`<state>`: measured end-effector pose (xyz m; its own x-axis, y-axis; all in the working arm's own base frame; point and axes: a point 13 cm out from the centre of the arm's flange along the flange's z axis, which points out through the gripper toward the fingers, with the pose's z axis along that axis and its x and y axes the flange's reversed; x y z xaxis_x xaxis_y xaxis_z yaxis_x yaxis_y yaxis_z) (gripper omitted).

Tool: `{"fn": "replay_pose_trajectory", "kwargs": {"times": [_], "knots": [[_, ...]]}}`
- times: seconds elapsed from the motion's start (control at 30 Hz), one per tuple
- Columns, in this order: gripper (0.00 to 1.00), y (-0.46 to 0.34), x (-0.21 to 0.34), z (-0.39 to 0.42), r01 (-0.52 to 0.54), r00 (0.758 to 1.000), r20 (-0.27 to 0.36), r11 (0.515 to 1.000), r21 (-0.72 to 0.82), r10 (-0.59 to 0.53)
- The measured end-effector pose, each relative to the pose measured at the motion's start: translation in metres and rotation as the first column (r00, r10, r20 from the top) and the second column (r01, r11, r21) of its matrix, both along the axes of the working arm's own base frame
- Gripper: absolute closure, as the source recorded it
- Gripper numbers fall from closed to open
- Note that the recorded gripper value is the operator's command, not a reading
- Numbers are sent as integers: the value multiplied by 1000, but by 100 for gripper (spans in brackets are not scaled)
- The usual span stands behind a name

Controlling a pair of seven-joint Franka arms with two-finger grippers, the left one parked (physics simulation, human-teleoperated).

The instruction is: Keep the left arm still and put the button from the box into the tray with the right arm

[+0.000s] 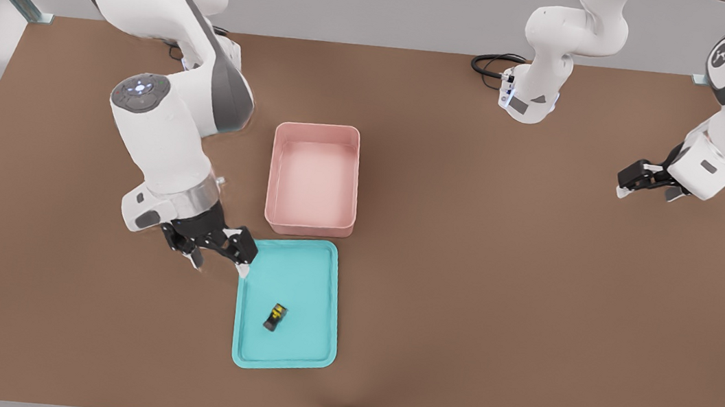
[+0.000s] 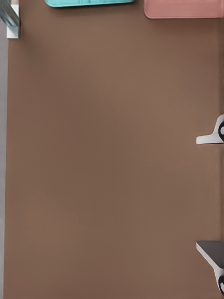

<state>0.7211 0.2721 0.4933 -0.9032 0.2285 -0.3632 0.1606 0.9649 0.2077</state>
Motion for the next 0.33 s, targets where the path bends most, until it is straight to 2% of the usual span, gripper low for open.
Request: {"fn": "replay_pose_trajectory", "kwargs": {"times": [0.07, 0.17, 0.2, 0.33], "knots": [[0, -81, -39, -6, 38, 990, -132, 993, -110, -52], [0, -163, -73, -19, 57, 955, -280, 984, -167, -103], [0, -180, -79, -23, 55, 944, -313, 984, -170, -107], [0, -202, -95, -17, -2, 926, -373, 985, -173, -64]]}}
